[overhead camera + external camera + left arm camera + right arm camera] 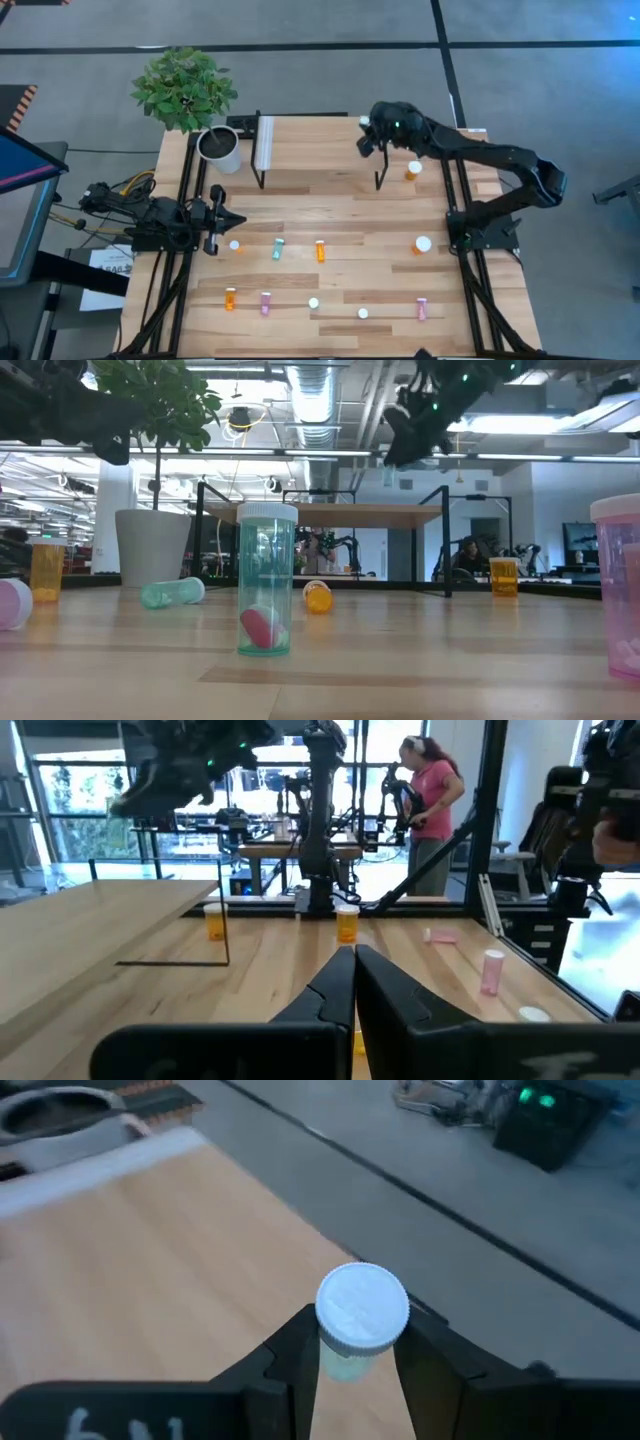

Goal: Pick and place medicine bottles onto shelf by color
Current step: Put the top right blue pill bottle on the shelf, then put the bottom blue pill bottle on the shelf aligned with the other blue pill bottle

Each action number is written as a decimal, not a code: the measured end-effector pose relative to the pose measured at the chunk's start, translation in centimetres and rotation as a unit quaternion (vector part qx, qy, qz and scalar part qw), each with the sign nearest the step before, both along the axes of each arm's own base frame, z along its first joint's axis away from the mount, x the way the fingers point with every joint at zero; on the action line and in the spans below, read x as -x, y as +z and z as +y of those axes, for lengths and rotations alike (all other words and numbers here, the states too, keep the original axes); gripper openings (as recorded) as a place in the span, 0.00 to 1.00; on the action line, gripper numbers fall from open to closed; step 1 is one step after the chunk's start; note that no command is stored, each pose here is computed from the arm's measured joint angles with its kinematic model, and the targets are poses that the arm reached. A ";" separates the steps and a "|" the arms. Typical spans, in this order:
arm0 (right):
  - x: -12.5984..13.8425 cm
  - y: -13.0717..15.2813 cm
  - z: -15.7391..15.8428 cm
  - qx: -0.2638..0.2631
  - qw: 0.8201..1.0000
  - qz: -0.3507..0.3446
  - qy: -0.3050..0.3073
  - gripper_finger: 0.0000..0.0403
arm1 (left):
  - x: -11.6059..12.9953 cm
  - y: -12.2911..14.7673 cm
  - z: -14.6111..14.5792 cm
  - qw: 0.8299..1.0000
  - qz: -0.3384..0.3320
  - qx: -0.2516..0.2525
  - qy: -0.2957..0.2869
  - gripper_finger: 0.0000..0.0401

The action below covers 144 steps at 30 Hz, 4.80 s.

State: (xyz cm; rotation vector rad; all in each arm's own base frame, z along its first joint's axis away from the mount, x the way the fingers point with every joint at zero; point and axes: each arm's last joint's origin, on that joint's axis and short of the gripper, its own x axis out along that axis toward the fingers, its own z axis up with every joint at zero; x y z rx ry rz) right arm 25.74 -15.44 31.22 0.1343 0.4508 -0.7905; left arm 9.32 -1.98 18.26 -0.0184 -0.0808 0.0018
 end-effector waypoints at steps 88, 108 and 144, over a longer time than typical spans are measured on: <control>-5.5 -2.2 24.3 -0.029 0.925 -0.011 0.378 0.59 | 0.0 -0.1 0.1 1.000 0.003 0.015 0.012 0.00; -9.6 -10.8 33.6 -0.134 0.892 -0.022 0.432 0.59 | 0.0 -0.1 0.2 0.999 0.002 0.041 0.028 0.00; -12.1 -14.9 35.6 -0.142 0.888 0.062 0.434 0.59 | 0.0 -0.1 0.1 0.998 0.005 0.056 0.018 0.00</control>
